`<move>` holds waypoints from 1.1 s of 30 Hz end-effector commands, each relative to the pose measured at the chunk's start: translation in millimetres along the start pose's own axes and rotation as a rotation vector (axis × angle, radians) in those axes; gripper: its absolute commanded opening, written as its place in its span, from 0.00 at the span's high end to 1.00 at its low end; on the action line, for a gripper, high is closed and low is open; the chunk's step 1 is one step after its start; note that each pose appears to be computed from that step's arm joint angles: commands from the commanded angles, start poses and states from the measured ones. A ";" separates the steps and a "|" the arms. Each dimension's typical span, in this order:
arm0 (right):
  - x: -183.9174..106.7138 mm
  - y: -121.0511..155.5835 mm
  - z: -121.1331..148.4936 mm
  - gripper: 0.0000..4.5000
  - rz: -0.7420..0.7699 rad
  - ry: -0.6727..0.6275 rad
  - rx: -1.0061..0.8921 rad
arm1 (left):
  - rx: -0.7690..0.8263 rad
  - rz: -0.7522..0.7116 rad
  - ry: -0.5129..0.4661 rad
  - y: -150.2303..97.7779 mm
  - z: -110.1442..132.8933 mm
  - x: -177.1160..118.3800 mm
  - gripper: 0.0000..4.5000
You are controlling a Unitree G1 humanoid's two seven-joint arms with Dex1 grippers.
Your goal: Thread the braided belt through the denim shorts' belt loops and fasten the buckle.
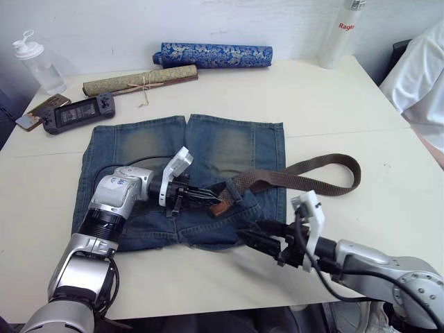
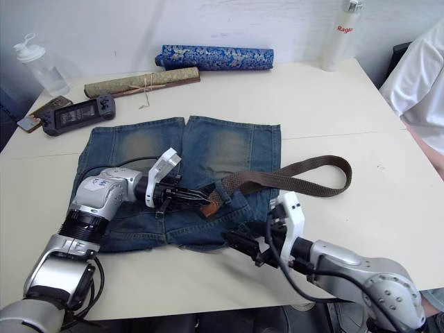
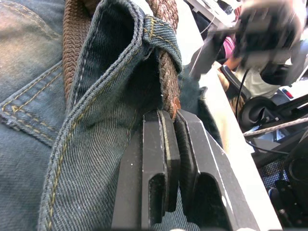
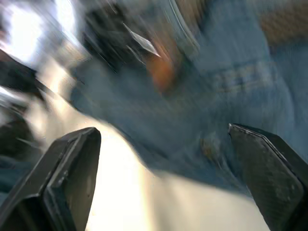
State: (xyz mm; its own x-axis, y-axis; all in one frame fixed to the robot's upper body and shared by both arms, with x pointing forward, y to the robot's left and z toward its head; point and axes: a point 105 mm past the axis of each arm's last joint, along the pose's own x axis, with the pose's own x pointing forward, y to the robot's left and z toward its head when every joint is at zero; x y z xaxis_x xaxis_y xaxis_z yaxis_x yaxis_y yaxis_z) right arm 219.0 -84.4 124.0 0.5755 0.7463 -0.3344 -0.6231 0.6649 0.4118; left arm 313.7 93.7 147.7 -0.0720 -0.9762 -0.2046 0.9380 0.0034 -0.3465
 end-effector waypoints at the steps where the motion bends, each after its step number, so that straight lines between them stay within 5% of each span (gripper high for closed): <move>1: 5.8 -11.9 -9.8 0.01 -0.103 0.029 -0.149 | 0.045 -0.007 -0.034 -5.7 13.3 -3.7 1.00; 5: 11.9 -24.8 -19.6 0.17 -0.192 0.053 -0.239 | 0.050 -0.007 -0.037 -6.5 14.1 -2.2 1.00; 13: 12.0 -41.6 -28.6 0.97 -0.280 0.117 -0.360 | 0.058 0.001 -0.035 -8.3 14.0 -1.1 1.00; 24: -51.6 -128.1 -8.2 0.99 -0.617 0.174 -0.437 | 0.059 0.033 -0.039 -18.4 15.7 -14.8 1.00; 33: -67.6 -150.4 5.3 0.99 -0.707 0.180 -0.479 | 0.064 0.046 -0.044 -25.6 18.7 -18.7 1.00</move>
State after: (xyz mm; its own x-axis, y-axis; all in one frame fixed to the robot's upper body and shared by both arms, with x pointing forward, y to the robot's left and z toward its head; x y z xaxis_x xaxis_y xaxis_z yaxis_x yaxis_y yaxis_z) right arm 272.0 -181.5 113.7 0.8358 0.3571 -0.4171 -0.4838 0.8382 -0.2519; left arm 298.4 106.6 161.1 -0.0222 -0.9751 -0.2209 0.9459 0.0510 -0.3203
